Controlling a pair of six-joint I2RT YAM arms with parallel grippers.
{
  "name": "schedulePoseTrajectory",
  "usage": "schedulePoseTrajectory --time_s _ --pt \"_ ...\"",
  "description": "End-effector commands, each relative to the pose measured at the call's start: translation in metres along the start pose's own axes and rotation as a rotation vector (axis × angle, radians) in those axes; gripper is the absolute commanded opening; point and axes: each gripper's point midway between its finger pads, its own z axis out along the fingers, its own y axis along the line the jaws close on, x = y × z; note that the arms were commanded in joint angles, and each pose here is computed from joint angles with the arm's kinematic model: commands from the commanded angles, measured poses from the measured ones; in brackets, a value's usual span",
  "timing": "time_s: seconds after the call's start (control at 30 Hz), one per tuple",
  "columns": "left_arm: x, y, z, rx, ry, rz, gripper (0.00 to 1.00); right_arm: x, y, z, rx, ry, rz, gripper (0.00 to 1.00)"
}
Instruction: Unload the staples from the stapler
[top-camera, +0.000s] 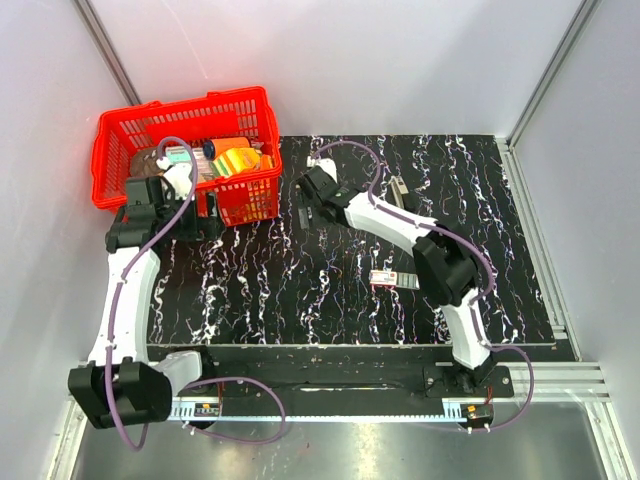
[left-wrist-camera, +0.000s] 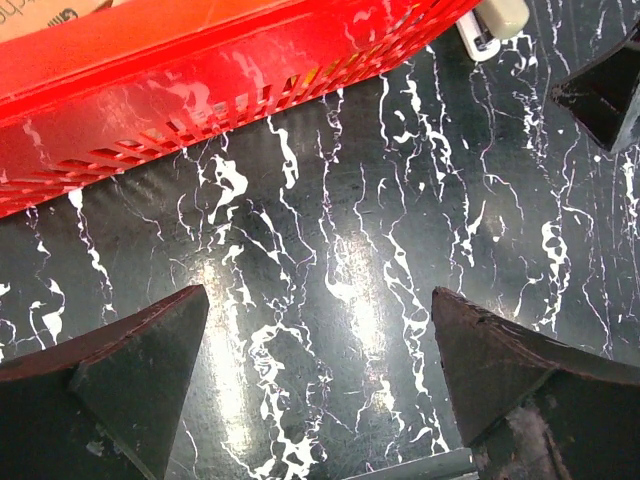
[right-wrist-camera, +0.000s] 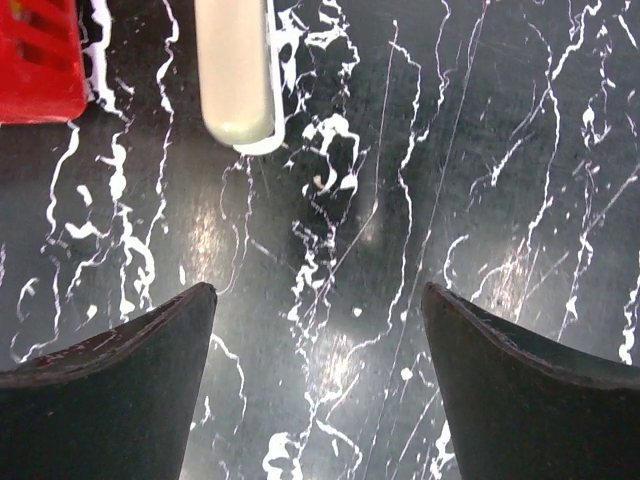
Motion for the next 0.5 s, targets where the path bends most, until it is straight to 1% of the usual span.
schedulePoseTrajectory --time_s 0.0,0.17,0.2,0.47 --pt "-0.016 0.0 0.002 0.047 -0.037 0.015 0.99 -0.048 0.005 0.017 -0.016 -0.127 -0.009 0.89" --pt "-0.013 0.004 0.007 0.043 -0.024 0.035 0.99 -0.063 0.022 0.042 -0.044 -0.163 -0.038 0.86" --pt "-0.013 0.006 0.008 0.04 -0.025 0.038 0.99 -0.073 0.028 0.042 -0.055 -0.185 -0.038 0.86" --pt "-0.013 0.009 0.015 0.06 -0.011 0.031 0.99 -0.085 0.037 0.074 -0.086 -0.176 -0.033 0.77"
